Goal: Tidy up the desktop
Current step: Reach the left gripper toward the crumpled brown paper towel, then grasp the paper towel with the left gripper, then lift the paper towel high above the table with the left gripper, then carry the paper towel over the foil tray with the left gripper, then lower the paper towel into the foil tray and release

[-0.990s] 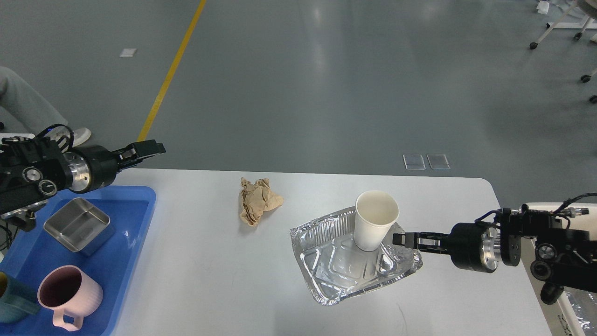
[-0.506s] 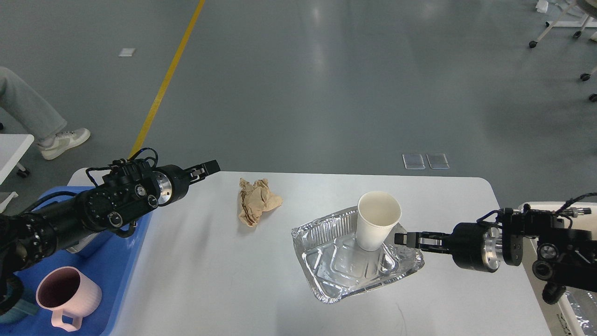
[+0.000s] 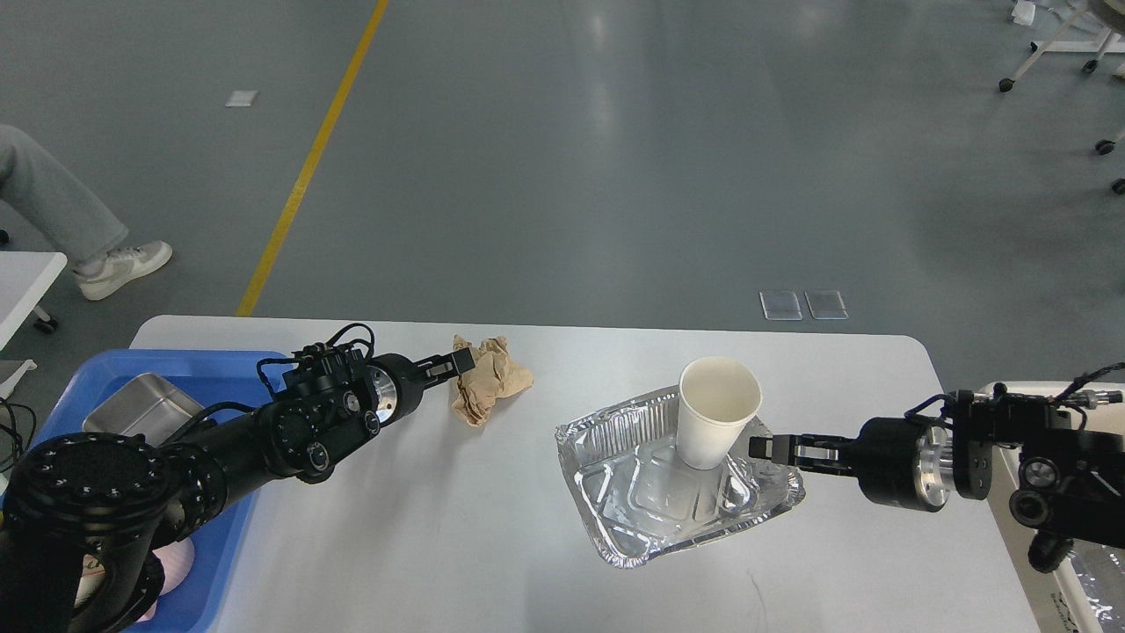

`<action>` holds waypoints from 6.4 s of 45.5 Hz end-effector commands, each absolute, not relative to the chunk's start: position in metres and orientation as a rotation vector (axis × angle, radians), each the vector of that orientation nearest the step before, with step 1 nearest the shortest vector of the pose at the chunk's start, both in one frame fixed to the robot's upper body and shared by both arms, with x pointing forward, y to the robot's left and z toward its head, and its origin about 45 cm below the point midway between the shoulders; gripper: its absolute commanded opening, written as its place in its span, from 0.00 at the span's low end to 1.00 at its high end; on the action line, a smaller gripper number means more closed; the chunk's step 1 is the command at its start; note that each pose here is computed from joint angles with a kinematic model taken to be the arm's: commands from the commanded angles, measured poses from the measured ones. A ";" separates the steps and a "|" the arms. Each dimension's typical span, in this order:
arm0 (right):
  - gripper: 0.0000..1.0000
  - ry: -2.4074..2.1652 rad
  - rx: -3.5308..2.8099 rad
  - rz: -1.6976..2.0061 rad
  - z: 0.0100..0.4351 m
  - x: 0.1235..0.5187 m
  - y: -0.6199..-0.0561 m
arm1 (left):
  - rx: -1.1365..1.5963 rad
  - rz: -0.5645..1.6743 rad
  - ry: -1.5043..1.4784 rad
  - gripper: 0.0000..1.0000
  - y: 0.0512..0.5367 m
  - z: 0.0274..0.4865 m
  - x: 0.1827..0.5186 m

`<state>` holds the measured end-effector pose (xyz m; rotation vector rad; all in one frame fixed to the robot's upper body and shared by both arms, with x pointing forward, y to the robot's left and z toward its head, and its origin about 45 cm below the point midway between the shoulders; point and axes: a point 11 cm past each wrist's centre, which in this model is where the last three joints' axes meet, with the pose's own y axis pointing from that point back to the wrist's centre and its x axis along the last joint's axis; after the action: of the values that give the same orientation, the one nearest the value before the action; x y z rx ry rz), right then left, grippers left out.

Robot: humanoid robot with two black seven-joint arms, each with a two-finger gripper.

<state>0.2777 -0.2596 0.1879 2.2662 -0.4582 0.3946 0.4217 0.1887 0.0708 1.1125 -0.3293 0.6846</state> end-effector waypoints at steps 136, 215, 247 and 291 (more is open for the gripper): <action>0.00 -0.491 2.252 0.439 0.198 0.295 -0.260 | 0.855 0.307 -0.508 0.00 0.263 0.448 0.423; 0.00 -0.557 2.174 0.400 0.192 0.334 -0.281 | 0.887 -0.233 -0.678 0.00 0.046 0.434 0.376; 0.00 -0.566 2.170 0.423 0.208 0.343 -0.284 | 0.942 -0.276 -0.610 0.00 0.041 0.374 0.375; 0.00 -0.561 2.253 0.359 0.220 0.338 -0.268 | 0.910 -0.264 -0.657 0.48 0.017 0.362 0.373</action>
<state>0.3370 -0.2666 0.2198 2.2490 -0.5394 0.3810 0.3737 0.0187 0.3569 0.9168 -0.6471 -0.2656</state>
